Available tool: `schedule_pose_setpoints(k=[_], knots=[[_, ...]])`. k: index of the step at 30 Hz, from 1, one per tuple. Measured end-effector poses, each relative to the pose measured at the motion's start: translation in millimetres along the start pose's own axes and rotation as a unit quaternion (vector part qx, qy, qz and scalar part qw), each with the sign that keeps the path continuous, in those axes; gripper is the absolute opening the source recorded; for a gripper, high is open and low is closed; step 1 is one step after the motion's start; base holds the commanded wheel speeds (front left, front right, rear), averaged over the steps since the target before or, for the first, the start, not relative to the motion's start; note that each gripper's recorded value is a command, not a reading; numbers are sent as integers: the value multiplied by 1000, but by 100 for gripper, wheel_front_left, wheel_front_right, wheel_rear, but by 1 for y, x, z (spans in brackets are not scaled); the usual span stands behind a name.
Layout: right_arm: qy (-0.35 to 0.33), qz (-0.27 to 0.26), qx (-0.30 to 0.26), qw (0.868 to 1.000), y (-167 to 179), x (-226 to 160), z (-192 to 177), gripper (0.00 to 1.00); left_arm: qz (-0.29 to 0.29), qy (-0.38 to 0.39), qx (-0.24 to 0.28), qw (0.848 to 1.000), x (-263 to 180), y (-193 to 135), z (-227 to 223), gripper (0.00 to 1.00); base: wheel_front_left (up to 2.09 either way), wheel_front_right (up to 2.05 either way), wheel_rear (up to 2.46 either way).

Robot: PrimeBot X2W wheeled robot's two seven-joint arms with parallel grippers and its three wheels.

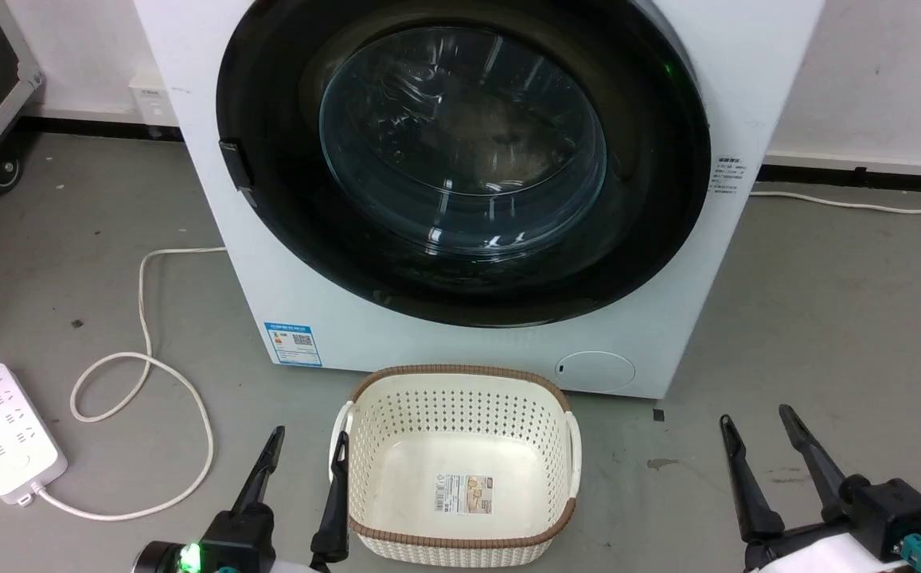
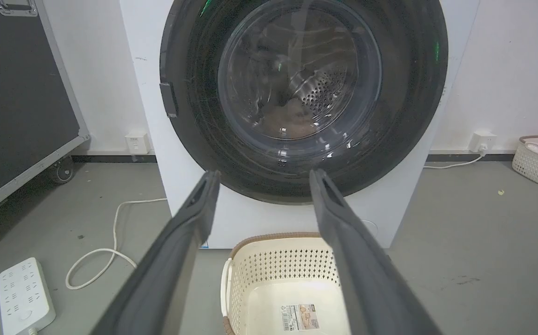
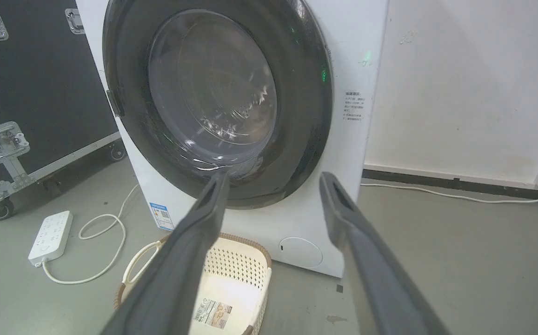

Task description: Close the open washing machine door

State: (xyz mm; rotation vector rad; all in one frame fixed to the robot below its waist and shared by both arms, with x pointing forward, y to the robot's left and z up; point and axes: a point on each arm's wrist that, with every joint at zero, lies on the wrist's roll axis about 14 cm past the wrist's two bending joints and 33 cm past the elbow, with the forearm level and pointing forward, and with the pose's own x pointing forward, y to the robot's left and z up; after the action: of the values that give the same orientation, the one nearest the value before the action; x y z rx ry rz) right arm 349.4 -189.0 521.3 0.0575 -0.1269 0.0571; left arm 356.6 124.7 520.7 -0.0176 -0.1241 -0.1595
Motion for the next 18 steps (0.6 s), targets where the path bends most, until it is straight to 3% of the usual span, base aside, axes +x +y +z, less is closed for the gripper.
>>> schedule_pose_setpoints(k=[1, 2, 18], knots=[[0, 0, 0, 1000, 0, 0, 0, 100, -1, 0, 1, 1000, 0, 0, 0, 100, 0, 0, 0], [0, 1, 0, 1000, 1, 0, 0, 0, -2, 1, 3, 1000, 0, 0, 0, 0, 0, 0, 0], [12, 6, -3, 1000, 4, 2, -3, 0, 7, 13, 5, 1000, -1, 6, -3, 0, 0, 0, 0]])
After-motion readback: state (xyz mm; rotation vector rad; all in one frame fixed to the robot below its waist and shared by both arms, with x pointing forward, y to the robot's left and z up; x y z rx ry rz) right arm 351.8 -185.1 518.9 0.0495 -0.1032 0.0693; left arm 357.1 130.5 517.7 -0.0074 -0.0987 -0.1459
